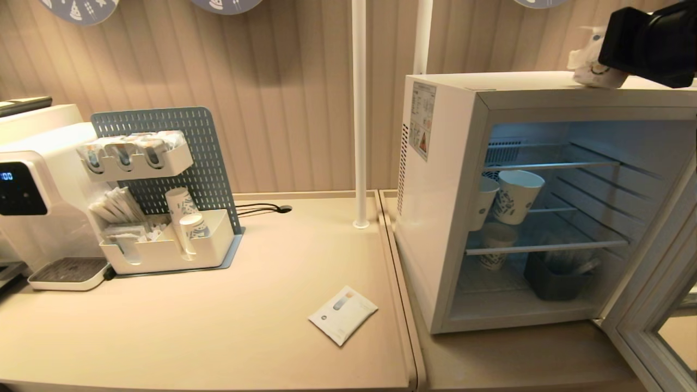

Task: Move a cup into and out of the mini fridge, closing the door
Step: Place the yoghurt on the table

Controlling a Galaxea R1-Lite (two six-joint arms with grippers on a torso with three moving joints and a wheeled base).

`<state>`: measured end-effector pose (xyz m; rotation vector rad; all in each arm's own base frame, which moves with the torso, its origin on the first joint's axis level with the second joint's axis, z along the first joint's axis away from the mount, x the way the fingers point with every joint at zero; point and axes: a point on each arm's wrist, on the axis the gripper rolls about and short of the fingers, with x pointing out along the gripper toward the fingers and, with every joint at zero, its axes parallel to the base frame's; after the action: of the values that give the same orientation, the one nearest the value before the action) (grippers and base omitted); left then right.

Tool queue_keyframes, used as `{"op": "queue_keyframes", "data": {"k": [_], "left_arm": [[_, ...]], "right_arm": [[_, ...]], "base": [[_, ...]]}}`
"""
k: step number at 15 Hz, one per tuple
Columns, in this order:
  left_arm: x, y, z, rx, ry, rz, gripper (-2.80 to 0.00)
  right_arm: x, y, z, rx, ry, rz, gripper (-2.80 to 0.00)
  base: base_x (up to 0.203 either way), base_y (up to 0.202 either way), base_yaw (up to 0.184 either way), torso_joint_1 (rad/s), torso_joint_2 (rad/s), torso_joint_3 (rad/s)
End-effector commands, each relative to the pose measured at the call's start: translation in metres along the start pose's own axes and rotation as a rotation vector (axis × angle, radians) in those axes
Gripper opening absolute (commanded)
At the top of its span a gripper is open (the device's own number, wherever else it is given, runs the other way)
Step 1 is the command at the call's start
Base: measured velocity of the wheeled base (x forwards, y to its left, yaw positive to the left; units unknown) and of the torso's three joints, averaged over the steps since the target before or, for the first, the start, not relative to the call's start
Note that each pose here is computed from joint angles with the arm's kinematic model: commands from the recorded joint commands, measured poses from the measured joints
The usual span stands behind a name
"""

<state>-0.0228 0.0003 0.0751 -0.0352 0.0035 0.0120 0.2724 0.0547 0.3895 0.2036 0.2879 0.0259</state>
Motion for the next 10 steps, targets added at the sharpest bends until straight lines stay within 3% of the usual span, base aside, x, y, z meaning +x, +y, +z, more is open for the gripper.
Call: {"op": "queue_keyframes", "data": {"k": [1,7,8,9,10], "left_arm": [[0.0,0.0,0.0,-0.002,0.002,0.0,-2.8],[0.0,0.0,0.0,-0.002,0.002,0.0,-2.8],[0.0,0.0,0.0,-0.002,0.002,0.0,-2.8],[0.0,0.0,0.0,-0.002,0.002,0.0,-2.8],[0.0,0.0,0.0,-0.003,0.002,0.0,-2.8]], "right_arm": [[0.019,0.001,-0.009,-0.001,0.053,-0.012,-2.8],[0.022,0.001,-0.018,0.021,0.103,-0.015,-2.8],[0.021,0.001,-0.019,0.019,0.108,-0.013,-2.0],[0.023,0.001,-0.019,0.021,0.109,-0.014,0.0],[0.023,0.001,-0.02,0.029,0.111,-0.015,0.0]], "base": [[0.0,0.0,0.0,0.0,0.0,0.0],[0.0,0.0,0.0,0.0,0.0,0.0],[0.0,0.0,0.0,0.0,0.0,0.0],[0.0,0.0,0.0,0.0,0.0,0.0],[0.0,0.0,0.0,0.0,0.0,0.0]]}}
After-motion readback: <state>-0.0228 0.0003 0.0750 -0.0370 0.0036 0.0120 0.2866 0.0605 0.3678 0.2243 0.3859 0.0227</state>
